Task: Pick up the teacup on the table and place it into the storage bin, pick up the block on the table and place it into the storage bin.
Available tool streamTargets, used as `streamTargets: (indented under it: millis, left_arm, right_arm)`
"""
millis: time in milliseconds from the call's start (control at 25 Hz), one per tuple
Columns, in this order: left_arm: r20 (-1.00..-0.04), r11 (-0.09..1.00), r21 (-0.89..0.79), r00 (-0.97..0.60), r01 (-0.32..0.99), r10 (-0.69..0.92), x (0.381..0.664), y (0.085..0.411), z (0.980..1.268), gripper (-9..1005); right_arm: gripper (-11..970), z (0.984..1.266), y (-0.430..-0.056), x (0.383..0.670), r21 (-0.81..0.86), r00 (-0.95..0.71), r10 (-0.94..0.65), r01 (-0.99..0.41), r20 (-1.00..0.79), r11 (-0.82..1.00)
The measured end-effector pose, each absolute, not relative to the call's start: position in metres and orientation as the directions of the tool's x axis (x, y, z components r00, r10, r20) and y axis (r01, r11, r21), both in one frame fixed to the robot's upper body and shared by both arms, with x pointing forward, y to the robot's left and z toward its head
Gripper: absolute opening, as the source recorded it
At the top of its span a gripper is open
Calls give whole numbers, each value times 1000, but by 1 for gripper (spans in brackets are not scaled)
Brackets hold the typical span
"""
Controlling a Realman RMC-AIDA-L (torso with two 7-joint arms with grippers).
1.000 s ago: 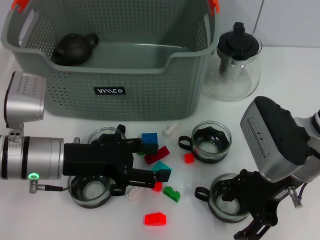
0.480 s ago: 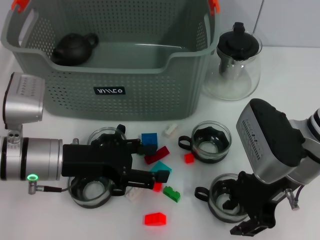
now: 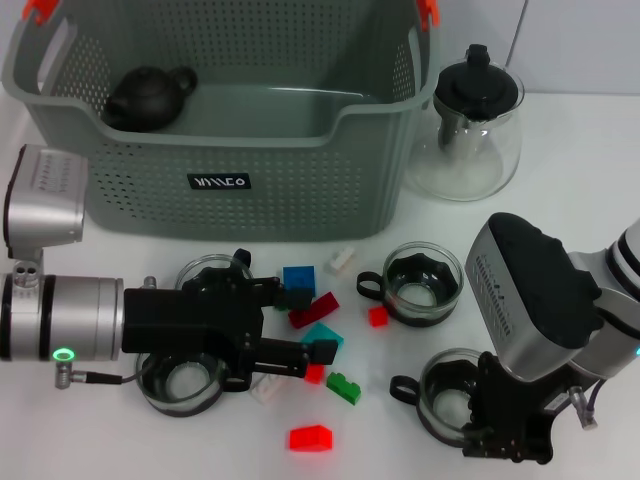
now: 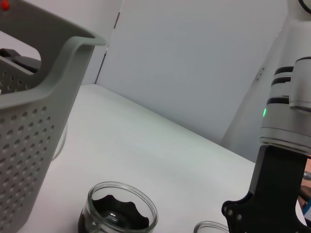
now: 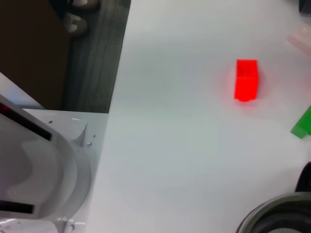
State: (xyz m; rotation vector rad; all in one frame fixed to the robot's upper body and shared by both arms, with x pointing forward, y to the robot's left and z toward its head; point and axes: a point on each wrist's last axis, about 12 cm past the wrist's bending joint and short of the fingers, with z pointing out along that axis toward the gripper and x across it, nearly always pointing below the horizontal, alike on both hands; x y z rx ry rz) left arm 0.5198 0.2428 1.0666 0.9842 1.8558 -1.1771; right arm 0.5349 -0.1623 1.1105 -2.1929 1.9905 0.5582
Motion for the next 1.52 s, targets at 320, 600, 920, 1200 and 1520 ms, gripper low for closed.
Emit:
streamTargets:
  millis: [320, 600, 920, 1200, 1520]
  left_arm:
    - [-863, 297, -384, -454, 874, 221, 519, 245, 1066, 847]
    - [-864, 291, -384, -453, 876, 222, 518, 247, 1067, 846]
    - [-866, 295, -364, -438, 883, 241, 518, 252, 1067, 845]
    - [-861, 322, -355, -441, 878, 252, 516, 265, 1067, 844]
    - [-868, 320, -340, -426, 884, 255, 517, 266, 1068, 843]
  right_arm:
    - [92, 1113, -164, 536, 149, 56, -930, -982, -362, -117]
    - [64, 1135, -176, 537, 168, 12, -908, -982, -419, -90]
    - [63, 1189, -203, 544, 133, -46, -791, -990, -610, -44]
    - [62, 1238, -201, 552, 61, -43, -637, -998, -769, -6]
    - [62, 1312, -157, 591, -51, 11, -428, -995, -904, 82]
